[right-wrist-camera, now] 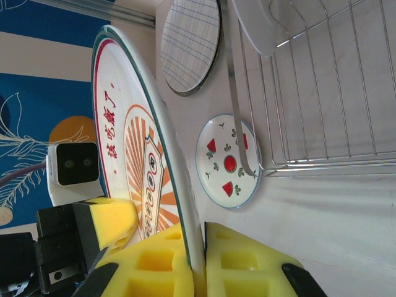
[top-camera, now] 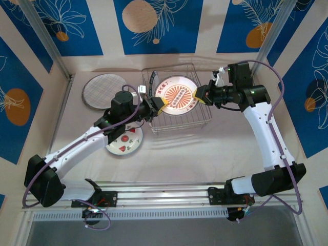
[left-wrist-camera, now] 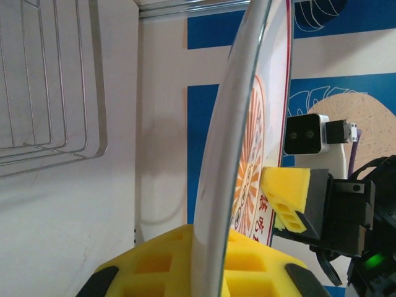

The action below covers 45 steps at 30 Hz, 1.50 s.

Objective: Unload the plates from the dish rack

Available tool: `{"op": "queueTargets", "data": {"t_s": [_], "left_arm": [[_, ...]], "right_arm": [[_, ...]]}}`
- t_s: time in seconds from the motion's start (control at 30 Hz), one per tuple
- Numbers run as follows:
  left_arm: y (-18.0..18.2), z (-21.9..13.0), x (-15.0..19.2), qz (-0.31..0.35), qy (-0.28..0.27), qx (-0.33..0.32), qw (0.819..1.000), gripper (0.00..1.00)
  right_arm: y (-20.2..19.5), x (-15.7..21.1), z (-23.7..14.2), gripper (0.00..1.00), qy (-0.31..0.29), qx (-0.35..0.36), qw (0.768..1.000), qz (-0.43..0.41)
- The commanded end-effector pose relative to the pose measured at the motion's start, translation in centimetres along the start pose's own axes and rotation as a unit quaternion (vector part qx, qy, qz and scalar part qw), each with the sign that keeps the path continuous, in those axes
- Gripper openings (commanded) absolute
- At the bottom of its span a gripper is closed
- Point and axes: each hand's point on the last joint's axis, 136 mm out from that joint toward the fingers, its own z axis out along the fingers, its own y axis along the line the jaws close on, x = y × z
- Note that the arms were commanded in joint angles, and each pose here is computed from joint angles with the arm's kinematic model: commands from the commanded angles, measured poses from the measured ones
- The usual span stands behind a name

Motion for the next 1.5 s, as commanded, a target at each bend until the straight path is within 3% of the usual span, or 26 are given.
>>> {"op": "queueTargets", "data": {"t_s": [0.0,0.17,0.27,0.57,0.83,1.17,1.47], "left_arm": [[-1.2,-0.5,0.8,0.036,0.006,0.029,0.999,0.00],[-1.9,-1.3,0.3,0.023,-0.017,0.054,0.998,0.00],[-2.1,-2.4,-0.3,0.020,-0.034,0.059,0.997,0.00],[0.7,-8.1,-2.8,0.000,-0.099,0.024,0.995,0.00],[5.9,-14.9,-3.9,-0.028,-0.183,-0.038,0.982,0.00],[13.9,-20.7,-2.1,-0.059,-0.267,-0.138,0.952,0.00],[20.0,-21.9,-1.4,-0.080,-0.289,-0.201,0.932,0.00]], "right_arm": [[1.0,1.3,-0.1,0.10,0.022,-0.026,0.999,0.005],[0.5,1.2,-0.4,0.43,0.008,0.003,1.000,-0.011],[0.8,0.9,-1.1,0.52,-0.024,0.017,0.999,-0.040],[4.1,1.6,-1.9,0.56,-0.097,0.004,0.977,-0.189],[8.7,4.1,-1.8,0.57,-0.171,-0.055,0.915,-0.361],[11.4,7.9,0.2,0.60,-0.166,-0.090,0.847,-0.498],[11.6,9.4,1.6,0.60,-0.138,-0.110,0.842,-0.511]]}}
